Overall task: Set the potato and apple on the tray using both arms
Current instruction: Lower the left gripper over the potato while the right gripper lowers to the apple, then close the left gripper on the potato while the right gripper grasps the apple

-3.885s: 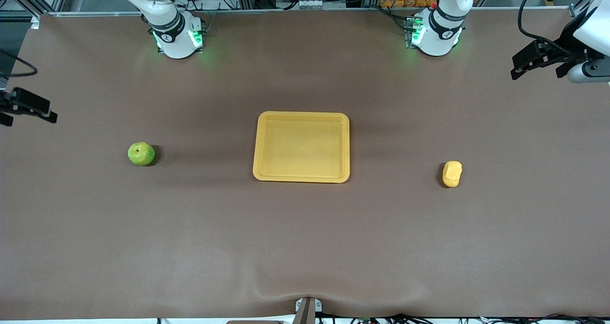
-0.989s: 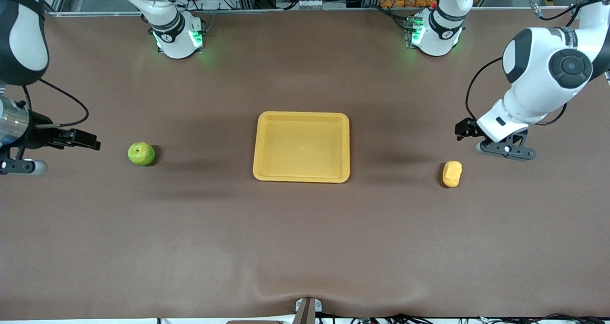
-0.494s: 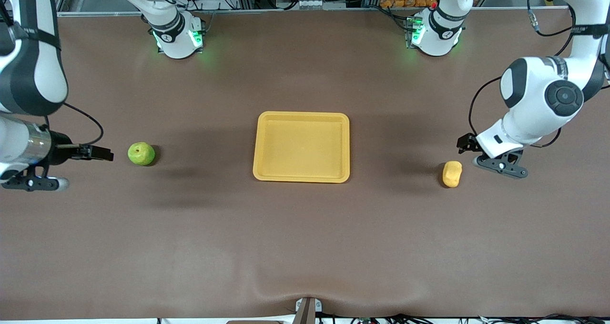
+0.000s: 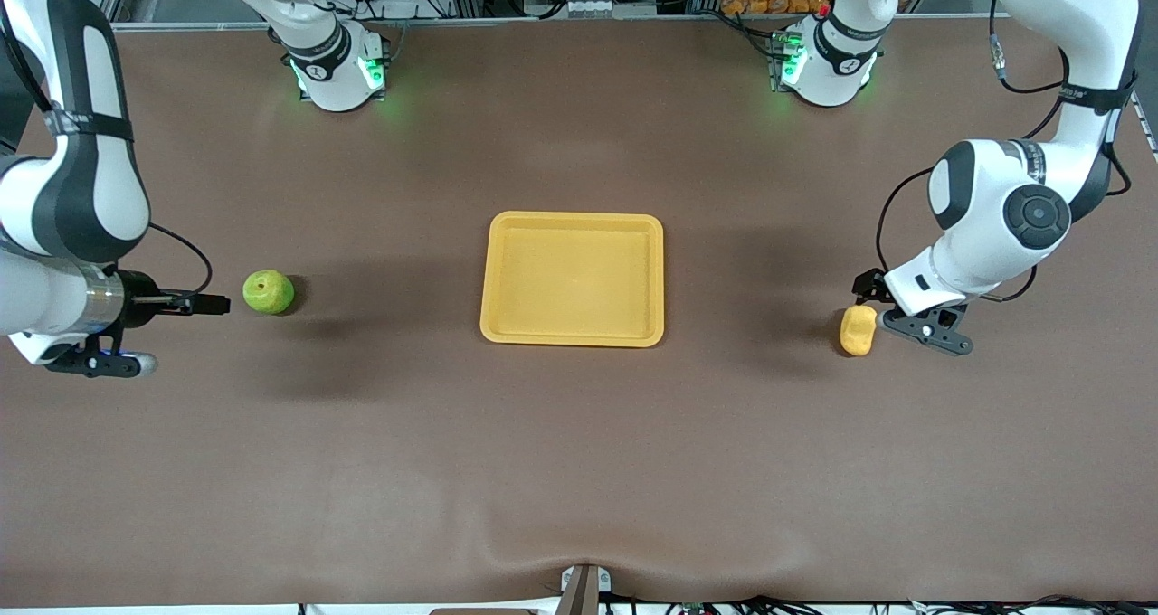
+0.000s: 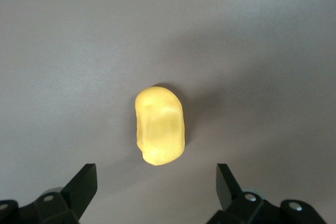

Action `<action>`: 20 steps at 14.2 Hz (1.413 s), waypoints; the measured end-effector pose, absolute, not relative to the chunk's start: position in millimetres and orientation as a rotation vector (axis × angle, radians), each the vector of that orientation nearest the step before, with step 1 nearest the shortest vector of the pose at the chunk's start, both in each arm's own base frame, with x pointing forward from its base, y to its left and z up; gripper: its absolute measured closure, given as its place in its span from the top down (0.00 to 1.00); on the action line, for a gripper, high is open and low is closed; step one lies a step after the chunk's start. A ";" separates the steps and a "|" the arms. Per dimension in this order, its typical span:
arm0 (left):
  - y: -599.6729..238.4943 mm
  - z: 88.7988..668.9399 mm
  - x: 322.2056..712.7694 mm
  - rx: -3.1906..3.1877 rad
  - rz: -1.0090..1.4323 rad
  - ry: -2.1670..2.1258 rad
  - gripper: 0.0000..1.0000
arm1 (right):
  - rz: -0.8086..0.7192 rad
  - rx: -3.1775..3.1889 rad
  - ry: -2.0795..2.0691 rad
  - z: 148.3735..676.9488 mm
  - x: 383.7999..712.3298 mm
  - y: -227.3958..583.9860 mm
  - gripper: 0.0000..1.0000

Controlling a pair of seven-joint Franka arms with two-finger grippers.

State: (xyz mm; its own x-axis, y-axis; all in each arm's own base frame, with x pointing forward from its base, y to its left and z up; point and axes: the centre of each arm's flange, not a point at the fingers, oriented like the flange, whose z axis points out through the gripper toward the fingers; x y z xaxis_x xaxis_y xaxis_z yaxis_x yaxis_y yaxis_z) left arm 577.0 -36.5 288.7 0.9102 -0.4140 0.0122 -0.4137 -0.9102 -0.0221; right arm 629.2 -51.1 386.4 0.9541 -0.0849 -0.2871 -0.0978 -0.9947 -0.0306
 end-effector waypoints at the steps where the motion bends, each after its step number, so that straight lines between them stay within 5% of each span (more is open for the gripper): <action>1: -37.2 280.5 577.5 -3.052 -0.021 0.670 1.00 | 0.458 -3.060 0.144 378.0 626.7 -51.0 1.00; 8: -39.3 246.8 579.5 -3.045 -0.015 0.702 1.00 | 0.500 -3.047 0.161 319.9 603.5 -67.1 1.00; 20: -42.2 217.7 577.8 -3.050 0.017 0.716 0.75 | 0.415 -3.061 0.173 243.7 565.8 -78.9 1.00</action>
